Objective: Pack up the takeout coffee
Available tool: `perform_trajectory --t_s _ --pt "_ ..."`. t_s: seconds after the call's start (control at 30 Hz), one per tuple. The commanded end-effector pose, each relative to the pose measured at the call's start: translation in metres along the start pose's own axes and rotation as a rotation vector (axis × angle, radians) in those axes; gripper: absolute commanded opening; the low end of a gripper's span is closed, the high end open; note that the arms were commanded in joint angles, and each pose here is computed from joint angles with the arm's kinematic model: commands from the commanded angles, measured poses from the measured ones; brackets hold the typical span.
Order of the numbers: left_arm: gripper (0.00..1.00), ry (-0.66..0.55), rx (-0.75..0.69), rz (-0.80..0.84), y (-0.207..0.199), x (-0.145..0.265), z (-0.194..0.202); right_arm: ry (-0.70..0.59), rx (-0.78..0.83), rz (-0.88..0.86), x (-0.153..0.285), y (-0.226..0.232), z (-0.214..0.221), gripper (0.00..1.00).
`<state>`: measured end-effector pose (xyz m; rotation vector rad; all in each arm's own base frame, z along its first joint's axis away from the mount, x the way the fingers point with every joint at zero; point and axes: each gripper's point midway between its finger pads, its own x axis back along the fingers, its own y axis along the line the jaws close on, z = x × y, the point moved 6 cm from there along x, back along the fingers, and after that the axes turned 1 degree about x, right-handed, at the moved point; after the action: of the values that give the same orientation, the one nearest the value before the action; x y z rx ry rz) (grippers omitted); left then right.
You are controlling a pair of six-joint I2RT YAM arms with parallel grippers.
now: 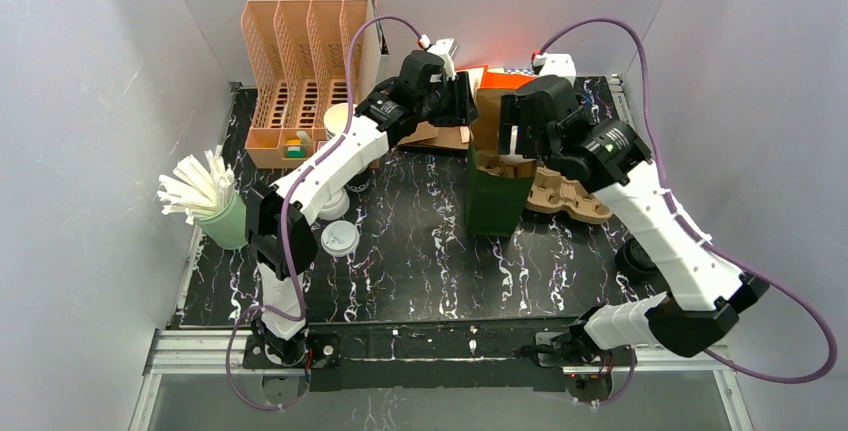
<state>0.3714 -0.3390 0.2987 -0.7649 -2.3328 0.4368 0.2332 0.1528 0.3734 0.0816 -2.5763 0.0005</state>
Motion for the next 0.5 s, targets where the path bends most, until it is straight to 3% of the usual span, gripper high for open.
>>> perform_trajectory --t_s 0.0,0.27,0.47 --pt "0.38 -0.023 -0.020 0.003 -0.010 0.020 -0.014 0.030 -0.047 -0.108 -0.004 0.012 -0.015 0.53" --pt "0.03 0.016 0.114 0.004 -0.012 0.040 -0.001 0.098 -0.002 -0.132 -0.019 0.024 -0.012 0.52" --pt "0.00 0.008 0.286 -0.031 -0.017 0.063 0.012 0.143 0.022 -0.134 -0.026 0.031 -0.012 0.51"
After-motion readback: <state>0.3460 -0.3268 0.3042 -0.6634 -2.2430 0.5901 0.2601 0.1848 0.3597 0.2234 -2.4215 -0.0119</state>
